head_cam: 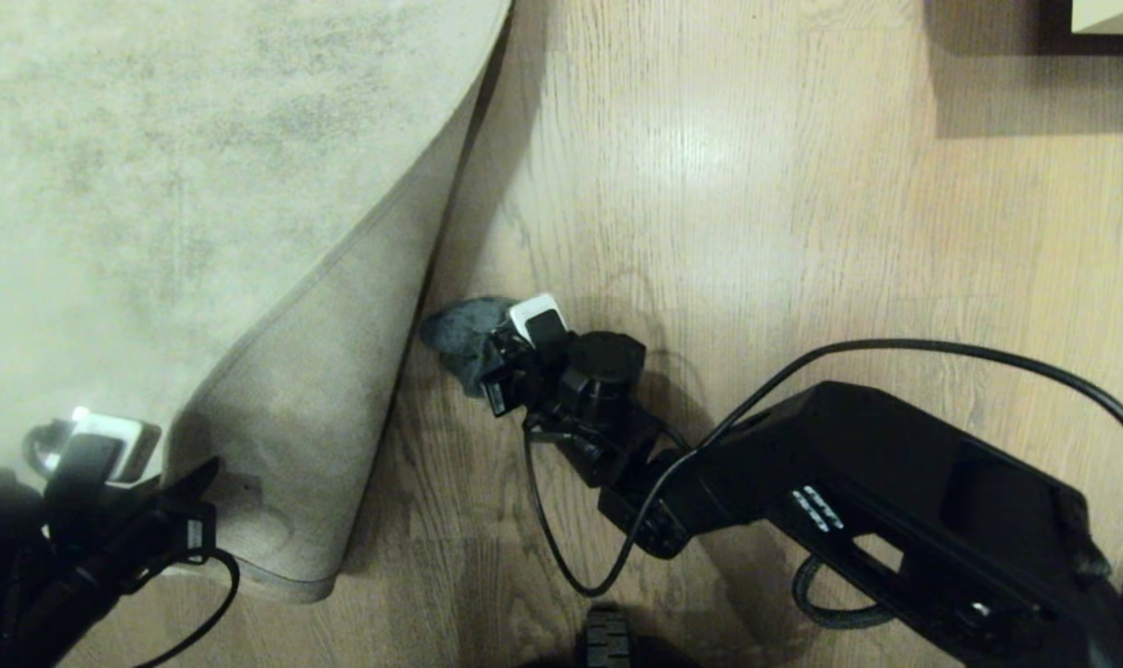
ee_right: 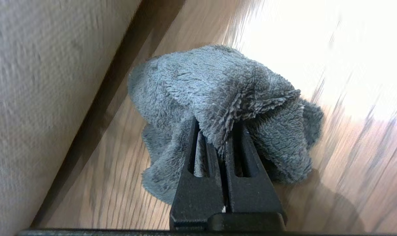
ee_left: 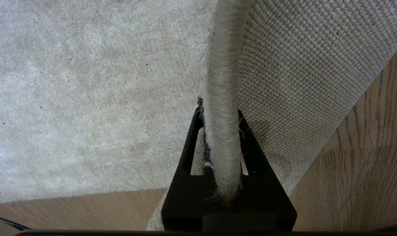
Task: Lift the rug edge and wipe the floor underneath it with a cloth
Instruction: Wipe the floor under the carpet with a rag
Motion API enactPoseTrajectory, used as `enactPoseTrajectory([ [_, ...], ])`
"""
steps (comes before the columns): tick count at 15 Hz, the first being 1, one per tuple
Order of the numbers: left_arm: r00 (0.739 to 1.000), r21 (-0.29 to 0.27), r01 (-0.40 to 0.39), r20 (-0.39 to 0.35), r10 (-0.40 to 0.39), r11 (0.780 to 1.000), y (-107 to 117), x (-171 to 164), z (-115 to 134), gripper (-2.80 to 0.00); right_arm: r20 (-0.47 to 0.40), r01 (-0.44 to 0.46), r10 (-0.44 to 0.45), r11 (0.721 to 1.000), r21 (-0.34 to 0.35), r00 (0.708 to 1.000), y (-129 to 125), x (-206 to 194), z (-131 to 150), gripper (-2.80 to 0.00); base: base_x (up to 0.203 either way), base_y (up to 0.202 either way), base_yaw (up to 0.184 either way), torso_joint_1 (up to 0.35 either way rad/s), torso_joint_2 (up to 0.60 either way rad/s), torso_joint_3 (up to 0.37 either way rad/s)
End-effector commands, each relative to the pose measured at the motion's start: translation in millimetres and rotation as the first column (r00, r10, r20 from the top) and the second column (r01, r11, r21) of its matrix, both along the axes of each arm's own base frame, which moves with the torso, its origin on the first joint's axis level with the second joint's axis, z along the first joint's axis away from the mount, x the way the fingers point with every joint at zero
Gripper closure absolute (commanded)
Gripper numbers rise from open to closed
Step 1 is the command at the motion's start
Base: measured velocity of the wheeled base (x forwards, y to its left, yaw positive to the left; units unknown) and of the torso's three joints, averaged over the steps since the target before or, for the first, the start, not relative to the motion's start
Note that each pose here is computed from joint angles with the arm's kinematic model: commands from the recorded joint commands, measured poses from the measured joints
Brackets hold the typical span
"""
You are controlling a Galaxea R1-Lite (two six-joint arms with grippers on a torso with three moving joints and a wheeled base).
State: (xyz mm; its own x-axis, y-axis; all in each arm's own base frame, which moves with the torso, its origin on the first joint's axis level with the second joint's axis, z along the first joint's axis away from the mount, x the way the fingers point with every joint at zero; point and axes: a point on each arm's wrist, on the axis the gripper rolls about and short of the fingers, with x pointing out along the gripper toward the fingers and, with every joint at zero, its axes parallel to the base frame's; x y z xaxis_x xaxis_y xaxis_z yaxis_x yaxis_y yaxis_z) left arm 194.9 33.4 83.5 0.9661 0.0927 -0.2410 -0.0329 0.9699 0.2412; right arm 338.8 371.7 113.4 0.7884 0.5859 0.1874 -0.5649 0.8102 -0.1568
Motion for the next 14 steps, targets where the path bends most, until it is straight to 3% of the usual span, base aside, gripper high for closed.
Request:
enactPoseTrajectory([
  [1, 0.999, 0.010, 0.000, 0.046, -0.001, 1.000, 0, 1, 5, 0.00, 0.036, 0.002, -0.003, 0.999, 0.032, 0.999, -5, -4, 27, 0.00, 0.000, 0.000, 0.000, 0.000, 0.00, 0.000],
  [7, 0.999, 0.010, 0.000, 0.045, -0.001, 1.000, 0, 1, 4, 0.00, 0.038, -0.026, 0.025, 0.999, 0.029, 0.999, -12, -28, 68, 0.00, 0.000, 0.000, 0.000, 0.000, 0.00, 0.000],
  [14, 0.999, 0.010, 0.000, 0.045, -0.001, 1.000, 0, 1, 4, 0.00, -0.057, -0.172, 0.168, 0.982, -0.079, 0.984, -1, -104, 43, 0.00, 0.000, 0.000, 0.000, 0.000, 0.00, 0.000],
])
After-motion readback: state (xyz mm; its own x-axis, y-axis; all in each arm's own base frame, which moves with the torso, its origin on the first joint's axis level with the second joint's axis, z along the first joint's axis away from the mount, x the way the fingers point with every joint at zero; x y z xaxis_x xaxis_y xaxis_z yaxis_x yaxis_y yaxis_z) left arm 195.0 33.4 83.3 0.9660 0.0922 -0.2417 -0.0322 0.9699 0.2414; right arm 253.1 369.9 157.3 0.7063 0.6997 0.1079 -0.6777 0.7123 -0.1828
